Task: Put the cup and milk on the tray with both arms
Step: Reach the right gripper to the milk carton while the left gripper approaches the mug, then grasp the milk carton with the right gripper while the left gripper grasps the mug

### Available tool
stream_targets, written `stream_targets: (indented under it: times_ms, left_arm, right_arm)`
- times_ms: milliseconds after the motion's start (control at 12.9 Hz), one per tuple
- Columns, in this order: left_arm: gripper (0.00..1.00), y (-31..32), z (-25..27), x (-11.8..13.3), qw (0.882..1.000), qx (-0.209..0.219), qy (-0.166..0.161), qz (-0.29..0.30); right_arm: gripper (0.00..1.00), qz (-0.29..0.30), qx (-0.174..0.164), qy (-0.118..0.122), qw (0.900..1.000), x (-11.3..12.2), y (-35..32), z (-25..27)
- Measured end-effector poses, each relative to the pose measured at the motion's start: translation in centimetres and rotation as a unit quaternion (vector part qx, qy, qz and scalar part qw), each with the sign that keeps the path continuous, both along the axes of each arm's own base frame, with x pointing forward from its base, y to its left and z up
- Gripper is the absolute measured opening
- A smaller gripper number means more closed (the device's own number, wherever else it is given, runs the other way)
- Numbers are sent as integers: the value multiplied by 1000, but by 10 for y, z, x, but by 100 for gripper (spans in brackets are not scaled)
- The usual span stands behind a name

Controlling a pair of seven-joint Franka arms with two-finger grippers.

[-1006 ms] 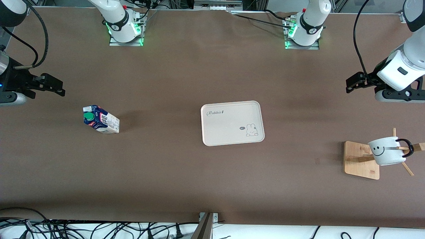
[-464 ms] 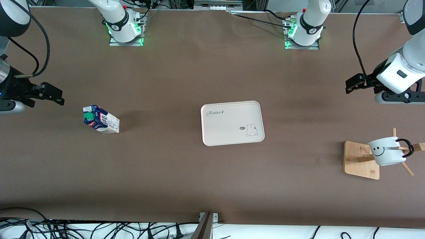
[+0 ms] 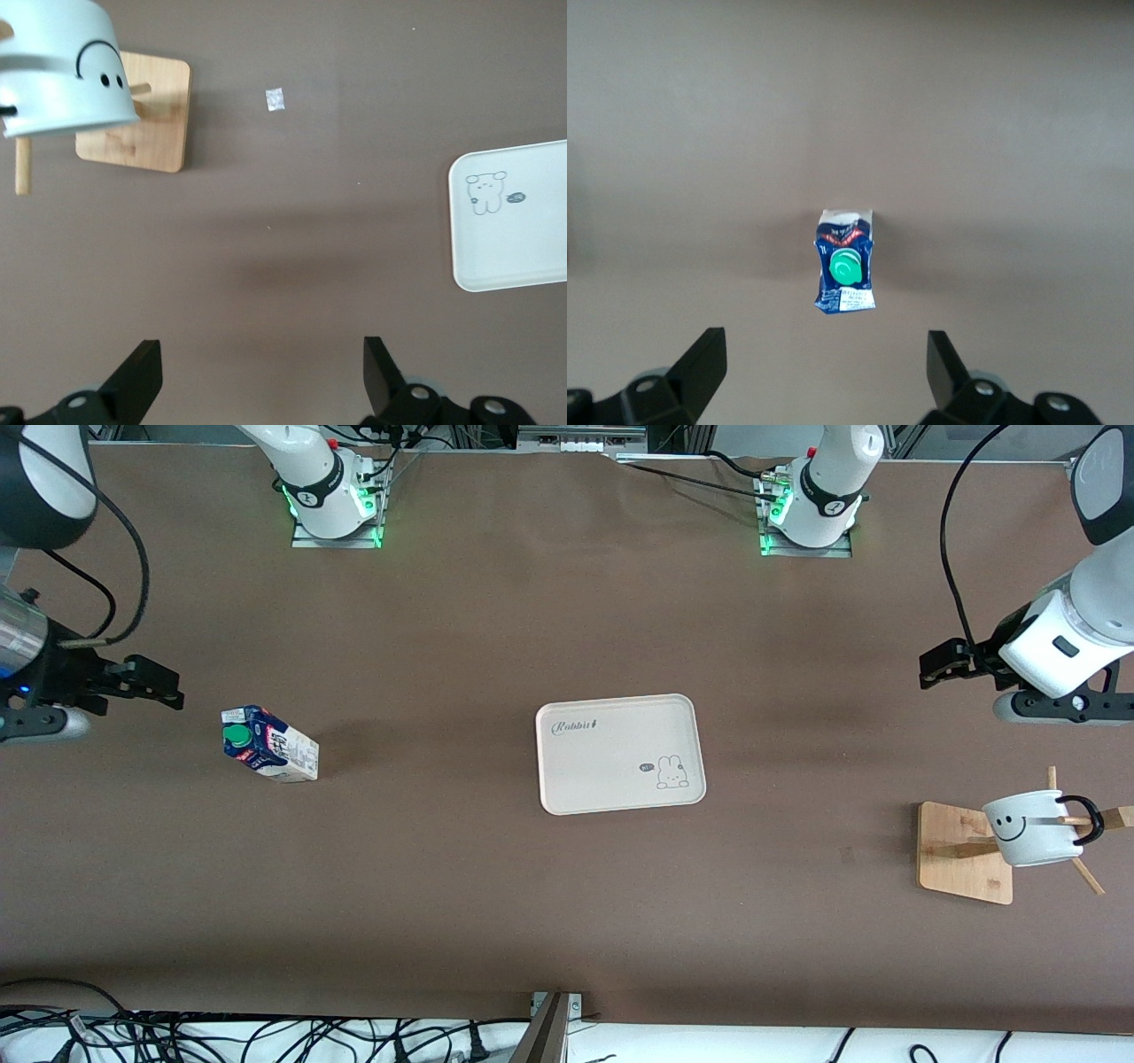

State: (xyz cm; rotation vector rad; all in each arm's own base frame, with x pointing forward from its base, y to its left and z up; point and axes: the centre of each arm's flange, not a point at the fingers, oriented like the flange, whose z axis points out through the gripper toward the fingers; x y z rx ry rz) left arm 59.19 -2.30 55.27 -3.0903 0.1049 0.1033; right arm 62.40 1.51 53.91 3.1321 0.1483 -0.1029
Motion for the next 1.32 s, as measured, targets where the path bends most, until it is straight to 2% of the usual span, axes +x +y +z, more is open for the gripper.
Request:
stream_targets:
  times_ms: [155, 310, 464, 696, 929, 1006, 1083, 1161, 1315]
  left_arm:
    - [100, 8, -2, 9, 998, 23, -19, -48]
    - [100, 14, -5, 15, 995, 41, -27, -91]
    - [100, 21, -15, 20, 990, 57, -17, -128]
    - [100, 52, -42, 33, 986, 59, -9, -158]
    - [99, 68, -68, 48, 974, 56, -12, -218]
    - [99, 69, -73, 51, 972, 56, -13, -229]
    - [100, 71, -77, 53, 969, 56, -13, -242]
    - [100, 73, -78, 54, 965, 55, -12, -257]
    - [100, 70, -75, 55, 957, 56, -16, -284]
  right_arm:
    - [100, 0, -3, 22, 1000, 8, 1, -43]
    - [100, -6, -4, 24, 1000, 9, 0, -91]
    - [100, -15, -5, 28, 999, 2, -1, -128]
    - [100, -18, -5, 29, 999, -8, -3, -162]
    - [98, -20, -6, 40, 999, -20, -4, -181]
    - [95, -21, -6, 43, 999, -22, -5, -184]
    - [86, -21, -6, 44, 999, -24, -5, -184]
    - [85, -21, -6, 44, 999, -25, -5, -184]
    - [69, -24, -6, 45, 999, -25, -8, -184]
